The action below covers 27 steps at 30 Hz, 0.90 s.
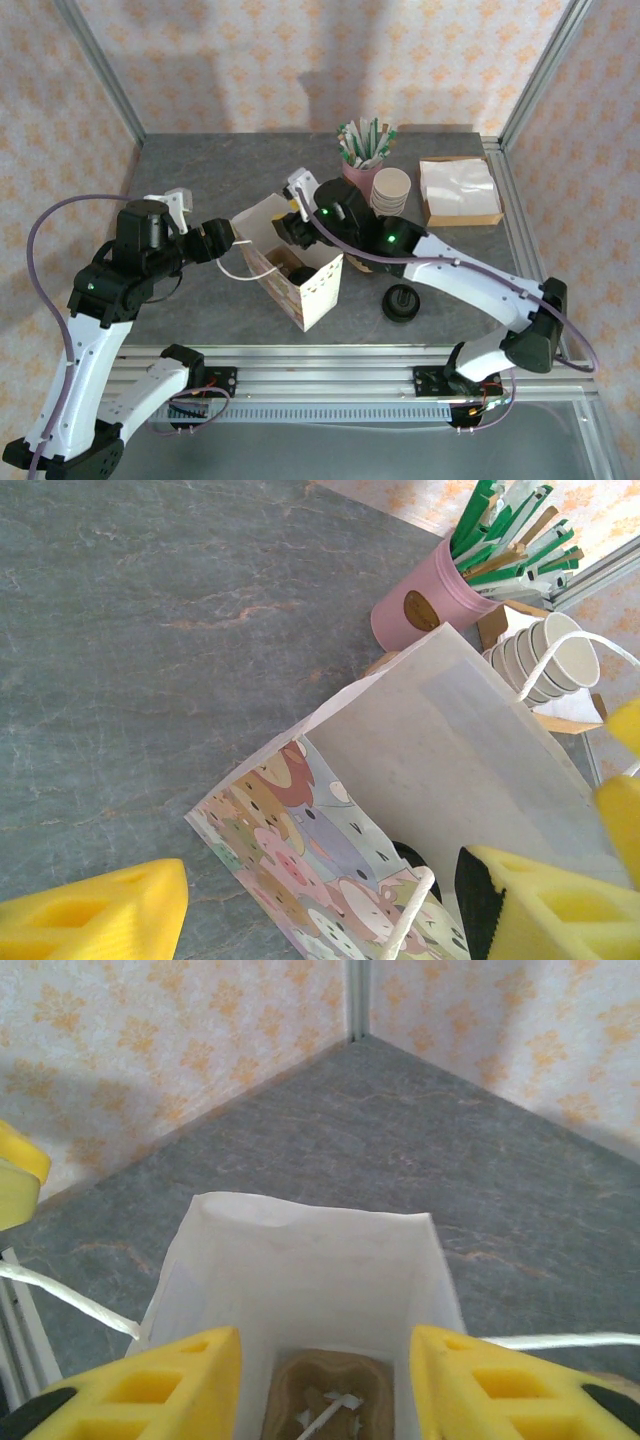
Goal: Pack the takeout coffee
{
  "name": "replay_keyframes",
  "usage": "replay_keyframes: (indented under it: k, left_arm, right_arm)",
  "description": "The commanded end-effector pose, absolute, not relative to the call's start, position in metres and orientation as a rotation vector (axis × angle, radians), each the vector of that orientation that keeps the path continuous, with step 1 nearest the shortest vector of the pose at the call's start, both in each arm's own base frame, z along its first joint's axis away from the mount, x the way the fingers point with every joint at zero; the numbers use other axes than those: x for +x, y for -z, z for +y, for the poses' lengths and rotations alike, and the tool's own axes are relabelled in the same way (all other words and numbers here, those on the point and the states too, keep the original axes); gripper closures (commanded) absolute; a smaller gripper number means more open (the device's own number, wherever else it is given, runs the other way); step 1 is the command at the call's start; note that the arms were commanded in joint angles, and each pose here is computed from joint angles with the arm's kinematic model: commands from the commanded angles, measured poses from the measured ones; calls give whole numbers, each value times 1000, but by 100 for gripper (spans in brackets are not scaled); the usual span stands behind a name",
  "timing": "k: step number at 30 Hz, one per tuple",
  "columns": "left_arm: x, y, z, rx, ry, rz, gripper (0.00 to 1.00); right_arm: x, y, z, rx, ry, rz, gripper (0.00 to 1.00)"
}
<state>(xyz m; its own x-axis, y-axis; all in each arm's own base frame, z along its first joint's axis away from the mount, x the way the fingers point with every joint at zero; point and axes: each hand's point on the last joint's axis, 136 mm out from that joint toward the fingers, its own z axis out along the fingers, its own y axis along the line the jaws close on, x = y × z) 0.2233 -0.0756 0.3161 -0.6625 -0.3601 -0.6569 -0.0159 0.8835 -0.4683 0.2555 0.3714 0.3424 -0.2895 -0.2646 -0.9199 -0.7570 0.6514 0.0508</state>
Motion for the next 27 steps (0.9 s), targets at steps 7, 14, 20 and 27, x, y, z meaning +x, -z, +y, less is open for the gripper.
replay_keyframes:
  k: [7, 14, 20, 27]
  left_arm:
    - [226, -317, -79, -261, 565, 2233, 28]
    - [227, -315, -81, -247, 572, 2247, 28]
    - [227, -315, -82, -240, 566, 2259, 28]
    - [222, -311, -84, -191, 556, 2296, 27]
  right_arm:
    - [298, -424, 242, -400, -266, 1799, 54]
    - [356, -404, 119, -42, -140, 1933, 53]
    - [411, -340, 24, 250, -170, 2095, 53]
    - [467, -242, -51, 490, -210, 2270, 52]
